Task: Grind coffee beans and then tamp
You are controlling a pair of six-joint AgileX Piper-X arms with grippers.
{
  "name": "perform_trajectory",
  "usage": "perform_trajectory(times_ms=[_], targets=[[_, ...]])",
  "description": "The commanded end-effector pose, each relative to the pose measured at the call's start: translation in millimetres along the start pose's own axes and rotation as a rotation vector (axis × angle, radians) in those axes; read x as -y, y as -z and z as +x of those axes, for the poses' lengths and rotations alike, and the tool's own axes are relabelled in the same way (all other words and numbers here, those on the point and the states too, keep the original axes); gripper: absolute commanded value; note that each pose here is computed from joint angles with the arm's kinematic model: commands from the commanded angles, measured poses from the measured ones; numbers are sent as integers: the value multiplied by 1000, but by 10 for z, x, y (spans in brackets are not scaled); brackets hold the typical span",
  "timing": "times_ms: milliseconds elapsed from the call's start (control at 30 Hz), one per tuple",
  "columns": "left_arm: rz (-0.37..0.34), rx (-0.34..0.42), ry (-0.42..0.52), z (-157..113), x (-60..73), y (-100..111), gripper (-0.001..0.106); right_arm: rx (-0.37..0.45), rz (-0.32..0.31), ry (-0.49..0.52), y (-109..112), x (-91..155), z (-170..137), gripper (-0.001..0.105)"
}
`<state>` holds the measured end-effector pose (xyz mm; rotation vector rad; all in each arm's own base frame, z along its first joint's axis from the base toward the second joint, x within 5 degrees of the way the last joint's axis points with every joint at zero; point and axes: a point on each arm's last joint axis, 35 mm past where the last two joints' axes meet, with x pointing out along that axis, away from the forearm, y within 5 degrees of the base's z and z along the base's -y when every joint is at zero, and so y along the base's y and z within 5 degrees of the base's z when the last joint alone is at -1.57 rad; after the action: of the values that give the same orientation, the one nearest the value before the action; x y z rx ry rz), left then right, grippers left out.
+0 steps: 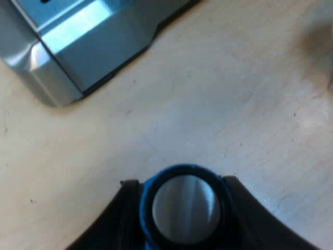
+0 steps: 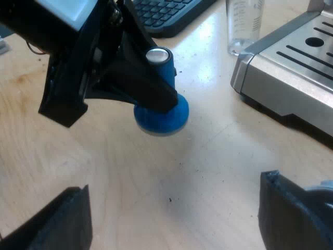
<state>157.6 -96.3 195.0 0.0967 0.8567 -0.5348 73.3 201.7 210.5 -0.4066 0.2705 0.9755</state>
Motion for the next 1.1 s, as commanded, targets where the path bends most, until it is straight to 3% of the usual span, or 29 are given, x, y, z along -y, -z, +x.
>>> perform_trajectory(times_ms=[33, 300, 433, 600, 700, 833, 933, 1000, 1100], targets=[[16, 58, 0, 18, -4, -5, 1, 20, -2, -4, -28, 6, 4, 67], [25, 133, -28, 129, -41, 148, 1, 20, -2, -4, -28, 6, 4, 67], [25, 109, -3, 184, -44, 218, 5, 20, 2, -4, -28, 6, 4, 67], [21, 56, 7, 280, -51, 264, 30, 19, 60, -5, -28, 6, 4, 67], [19, 28, 4, 324, -57, 291, 41, 19, 82, -5, -28, 6, 4, 67], [18, 14, 3, 346, -61, 306, 47, 19, 83, -5, -28, 6, 4, 67], [18, 17, 5, 346, -59, 302, 62, 19, 83, -5, -28, 6, 4, 67], [9, 21, 6, 342, -57, 284, 77, 19, 83, -5, -28, 6, 4, 67], [6, -16, 2, 315, -49, 223, 86, 19, 83, -5, -28, 6, 4, 67]])
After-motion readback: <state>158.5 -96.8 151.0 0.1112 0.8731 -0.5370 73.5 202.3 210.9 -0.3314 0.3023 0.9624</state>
